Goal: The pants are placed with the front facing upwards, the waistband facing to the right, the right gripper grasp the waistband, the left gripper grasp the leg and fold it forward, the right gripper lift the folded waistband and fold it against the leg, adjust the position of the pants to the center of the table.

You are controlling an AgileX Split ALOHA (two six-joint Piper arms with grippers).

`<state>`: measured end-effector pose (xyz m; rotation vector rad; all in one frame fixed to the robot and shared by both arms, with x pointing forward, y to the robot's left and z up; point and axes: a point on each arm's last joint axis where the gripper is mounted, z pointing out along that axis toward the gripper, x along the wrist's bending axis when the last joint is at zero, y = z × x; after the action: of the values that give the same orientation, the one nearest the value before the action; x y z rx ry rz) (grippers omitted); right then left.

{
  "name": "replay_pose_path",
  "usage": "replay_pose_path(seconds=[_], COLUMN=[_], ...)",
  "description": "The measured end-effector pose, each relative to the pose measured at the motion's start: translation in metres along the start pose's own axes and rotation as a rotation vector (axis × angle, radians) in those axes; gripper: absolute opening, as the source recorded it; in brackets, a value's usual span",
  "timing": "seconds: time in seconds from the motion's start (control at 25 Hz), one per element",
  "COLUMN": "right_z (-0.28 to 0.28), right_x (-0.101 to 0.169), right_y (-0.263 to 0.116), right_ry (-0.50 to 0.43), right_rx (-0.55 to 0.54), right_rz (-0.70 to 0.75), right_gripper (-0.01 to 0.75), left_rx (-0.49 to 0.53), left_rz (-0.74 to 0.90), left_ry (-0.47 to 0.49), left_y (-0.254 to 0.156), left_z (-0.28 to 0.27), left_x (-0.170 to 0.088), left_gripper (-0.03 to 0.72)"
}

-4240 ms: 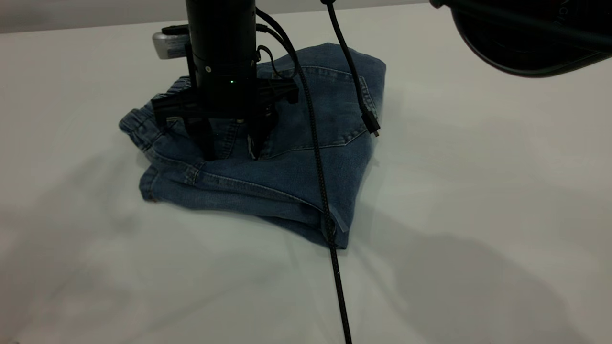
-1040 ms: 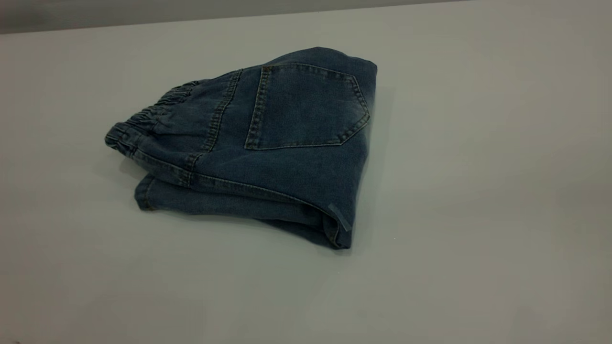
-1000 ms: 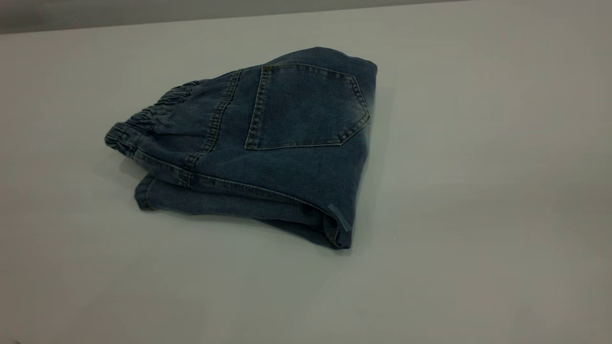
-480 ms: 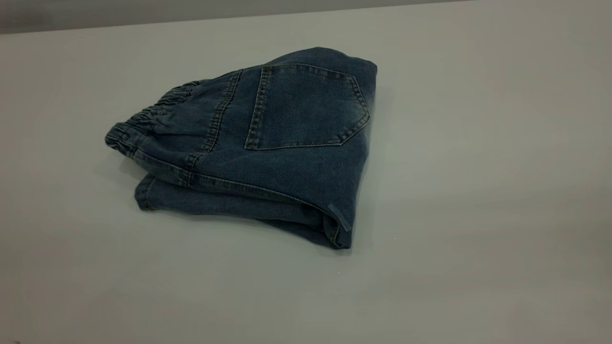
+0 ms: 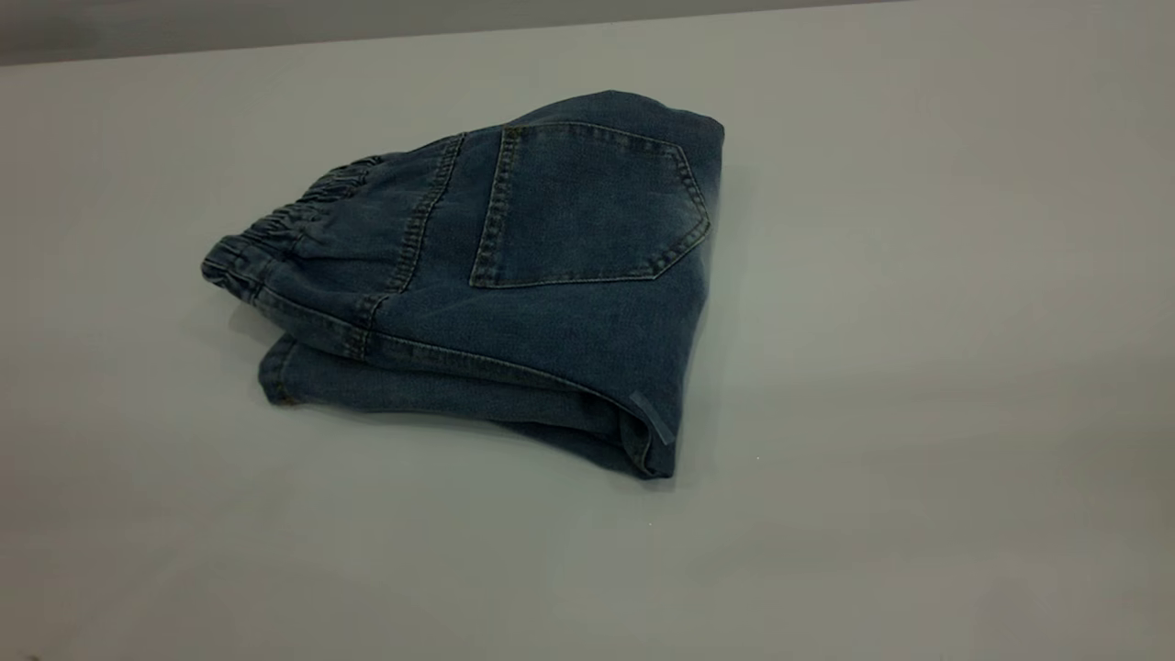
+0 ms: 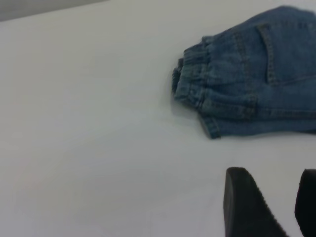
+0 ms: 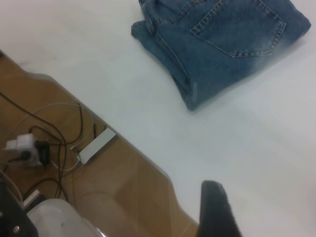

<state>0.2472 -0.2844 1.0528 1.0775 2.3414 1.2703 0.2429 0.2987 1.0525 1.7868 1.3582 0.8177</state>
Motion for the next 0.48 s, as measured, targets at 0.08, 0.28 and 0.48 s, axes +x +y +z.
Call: replay_pose_path(seconds=[0.08,0.28,0.48], right_z=[0.0,-0.0001,-0.0011], right_x=[0.0,0.0001,0.0005], right_y=[0.0002,0.0001,-0.0002], right_ry=[0.0,0.001,-0.051], right_rx=[-0.002,-0.003,-0.023], right_rz=[0.0,-0.003,0.059], right_gripper=[0.371,0.371,0.371], left_rx=[-0.001,-0.001,-0.001], left_rz=[-0.001,-0.001,-0.001], left_ry=[-0.002,-0.002,-0.002], left_y=[0.0001,0.0001,0.0001], left_z=[0.0,0.0,0.0], left_x=[-0.0002,-0.0001,-0.0001], left_gripper=[0.258,0.258,0.258])
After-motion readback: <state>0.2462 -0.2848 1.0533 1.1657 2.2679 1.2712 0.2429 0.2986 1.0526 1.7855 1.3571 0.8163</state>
